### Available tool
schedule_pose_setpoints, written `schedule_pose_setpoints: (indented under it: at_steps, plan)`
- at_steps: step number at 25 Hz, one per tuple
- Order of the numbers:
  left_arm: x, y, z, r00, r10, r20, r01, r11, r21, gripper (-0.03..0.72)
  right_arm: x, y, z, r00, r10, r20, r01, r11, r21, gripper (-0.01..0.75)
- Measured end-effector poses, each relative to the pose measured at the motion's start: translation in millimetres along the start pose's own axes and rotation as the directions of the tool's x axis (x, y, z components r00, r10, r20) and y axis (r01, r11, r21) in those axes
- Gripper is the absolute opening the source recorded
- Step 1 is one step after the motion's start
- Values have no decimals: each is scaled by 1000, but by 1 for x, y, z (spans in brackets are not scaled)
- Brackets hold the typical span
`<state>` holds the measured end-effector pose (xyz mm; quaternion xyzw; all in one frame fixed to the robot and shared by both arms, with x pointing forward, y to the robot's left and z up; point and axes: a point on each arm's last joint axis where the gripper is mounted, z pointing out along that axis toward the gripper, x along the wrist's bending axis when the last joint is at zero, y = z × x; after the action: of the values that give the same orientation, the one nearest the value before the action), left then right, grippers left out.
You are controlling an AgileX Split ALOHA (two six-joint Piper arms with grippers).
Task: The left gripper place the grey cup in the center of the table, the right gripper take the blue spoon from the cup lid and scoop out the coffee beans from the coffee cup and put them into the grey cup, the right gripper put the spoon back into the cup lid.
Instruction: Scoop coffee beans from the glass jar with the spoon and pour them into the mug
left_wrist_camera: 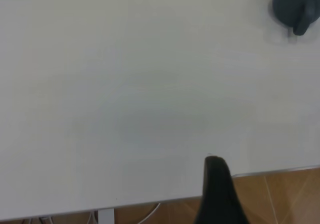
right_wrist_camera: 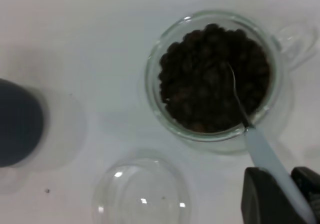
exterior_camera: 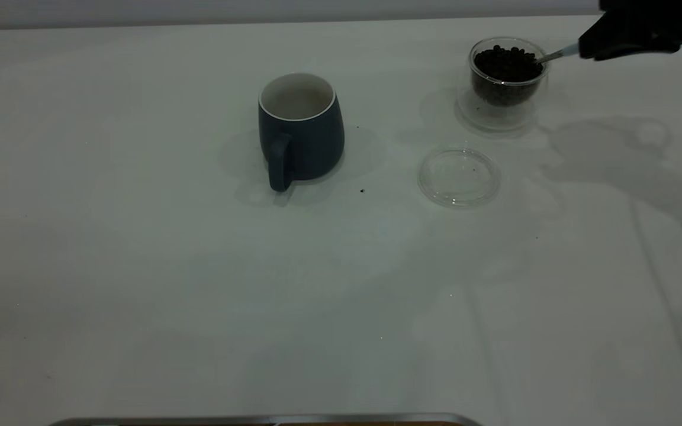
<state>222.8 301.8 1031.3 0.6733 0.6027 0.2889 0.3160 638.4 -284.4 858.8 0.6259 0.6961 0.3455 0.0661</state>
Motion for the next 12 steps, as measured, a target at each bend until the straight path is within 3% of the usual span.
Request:
schedule_pose_setpoints:
  at_steps: [6, 12]
  plan:
    - [0, 0, 0, 1000, 0, 0, 0, 1000, 0, 568, 1, -1, 1, 993, 100, -60, -100, 995, -7, 113]
    - [0, 0, 0, 1000, 0, 0, 0, 1000, 0, 568, -19, -4, -6, 966, 229, -124, -231, 973, -3, 113]
